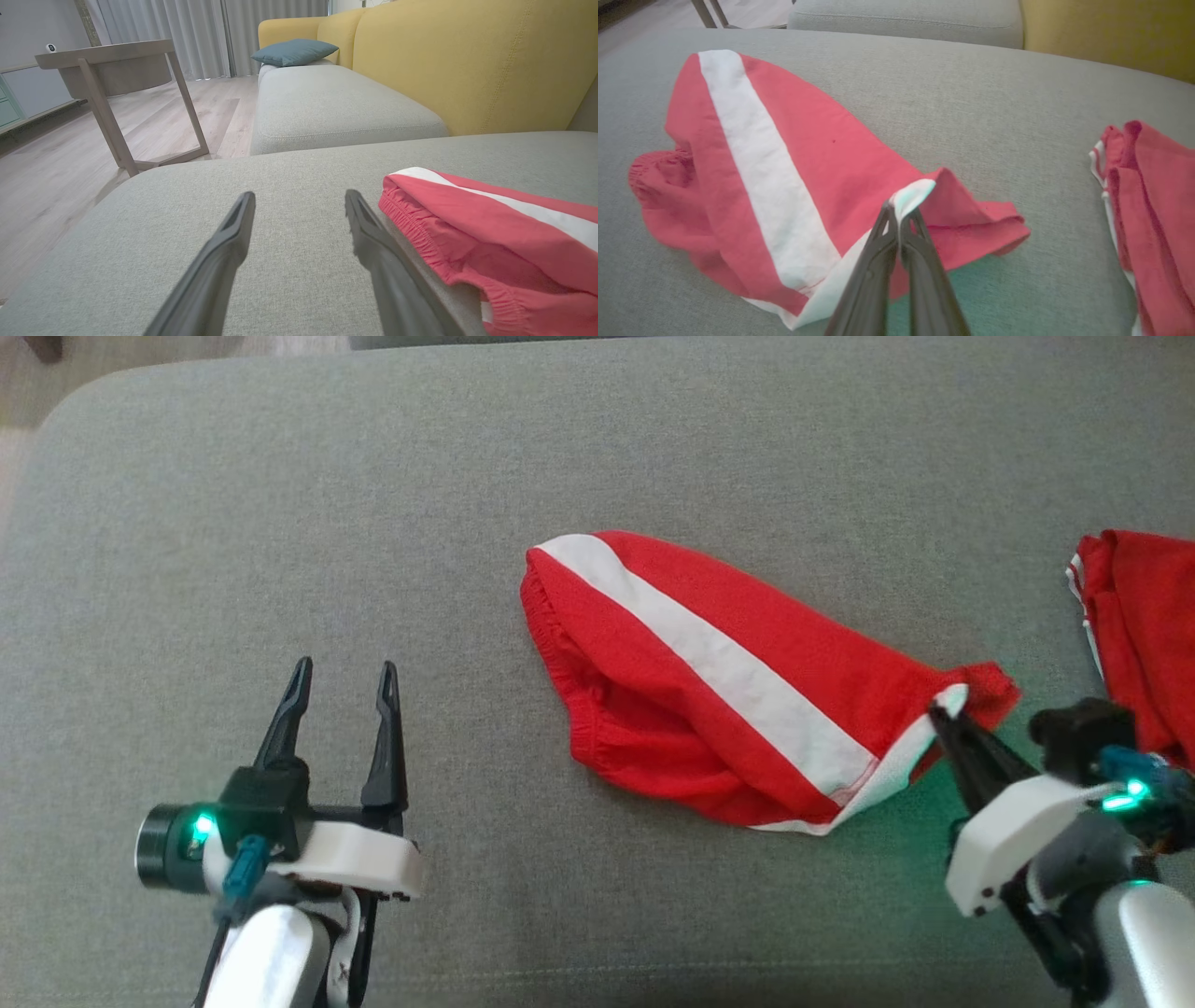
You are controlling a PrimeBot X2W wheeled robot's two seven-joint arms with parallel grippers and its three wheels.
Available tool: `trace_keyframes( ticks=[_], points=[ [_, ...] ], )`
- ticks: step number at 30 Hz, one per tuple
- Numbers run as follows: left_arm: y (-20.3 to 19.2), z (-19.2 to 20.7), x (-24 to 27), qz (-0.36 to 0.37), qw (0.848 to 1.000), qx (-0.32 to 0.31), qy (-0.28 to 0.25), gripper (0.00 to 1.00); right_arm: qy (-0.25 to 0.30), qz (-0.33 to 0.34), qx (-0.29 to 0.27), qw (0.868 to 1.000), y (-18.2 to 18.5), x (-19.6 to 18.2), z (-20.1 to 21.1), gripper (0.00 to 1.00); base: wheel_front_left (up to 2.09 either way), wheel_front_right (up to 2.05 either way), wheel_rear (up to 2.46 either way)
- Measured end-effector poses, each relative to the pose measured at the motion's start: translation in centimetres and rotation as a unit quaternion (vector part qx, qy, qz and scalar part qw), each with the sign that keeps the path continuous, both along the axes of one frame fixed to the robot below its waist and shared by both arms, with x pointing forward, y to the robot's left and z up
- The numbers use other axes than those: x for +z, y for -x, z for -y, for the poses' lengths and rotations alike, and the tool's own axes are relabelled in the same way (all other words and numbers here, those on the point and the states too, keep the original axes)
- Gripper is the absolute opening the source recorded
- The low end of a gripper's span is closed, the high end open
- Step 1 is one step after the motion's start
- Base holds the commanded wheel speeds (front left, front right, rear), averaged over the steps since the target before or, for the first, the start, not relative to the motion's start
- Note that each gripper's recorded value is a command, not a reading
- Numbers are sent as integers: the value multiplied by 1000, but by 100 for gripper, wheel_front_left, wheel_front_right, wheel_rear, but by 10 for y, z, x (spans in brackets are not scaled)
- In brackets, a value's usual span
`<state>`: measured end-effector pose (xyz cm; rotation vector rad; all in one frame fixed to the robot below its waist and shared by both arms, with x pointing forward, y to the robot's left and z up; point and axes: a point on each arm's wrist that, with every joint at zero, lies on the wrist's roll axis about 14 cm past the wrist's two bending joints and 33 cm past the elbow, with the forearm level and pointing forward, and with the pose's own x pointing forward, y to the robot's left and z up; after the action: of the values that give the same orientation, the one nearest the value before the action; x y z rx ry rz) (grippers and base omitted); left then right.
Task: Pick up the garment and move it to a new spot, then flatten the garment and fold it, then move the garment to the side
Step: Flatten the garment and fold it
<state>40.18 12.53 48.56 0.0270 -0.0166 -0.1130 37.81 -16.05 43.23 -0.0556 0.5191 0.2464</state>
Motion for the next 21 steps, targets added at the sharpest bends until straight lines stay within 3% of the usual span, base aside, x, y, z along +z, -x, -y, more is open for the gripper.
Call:
trace_keyframes(
  ticks=[4,9,10,11,12,16,21],
  points=[
    [0,0,-2,-3,1000,0,0,100,-9,-8,-45,999,4,-3,21,0,0,0,0],
    [-1,3,-3,-3,1000,-3,1,100,-31,-54,-107,992,37,-32,38,2,0,0,0],
    [-2,3,-3,-4,1000,-4,2,100,-34,-60,-118,991,41,-36,41,44,0,0,0],
    [-2,4,-3,-4,1000,-5,2,100,-37,-59,-127,990,43,-38,43,95,0,0,0],
    [-3,5,-4,-5,1000,-5,3,100,-40,-57,-133,989,43,-39,45,100,0,0,0],
    [-4,7,-4,-5,1000,-10,2,100,-48,-36,-161,985,43,-39,56,100,0,0,0],
    [-3,7,-2,-2,1000,-11,1,100,-66,45,-180,980,33,-16,64,100,0,0,0]
  ],
)
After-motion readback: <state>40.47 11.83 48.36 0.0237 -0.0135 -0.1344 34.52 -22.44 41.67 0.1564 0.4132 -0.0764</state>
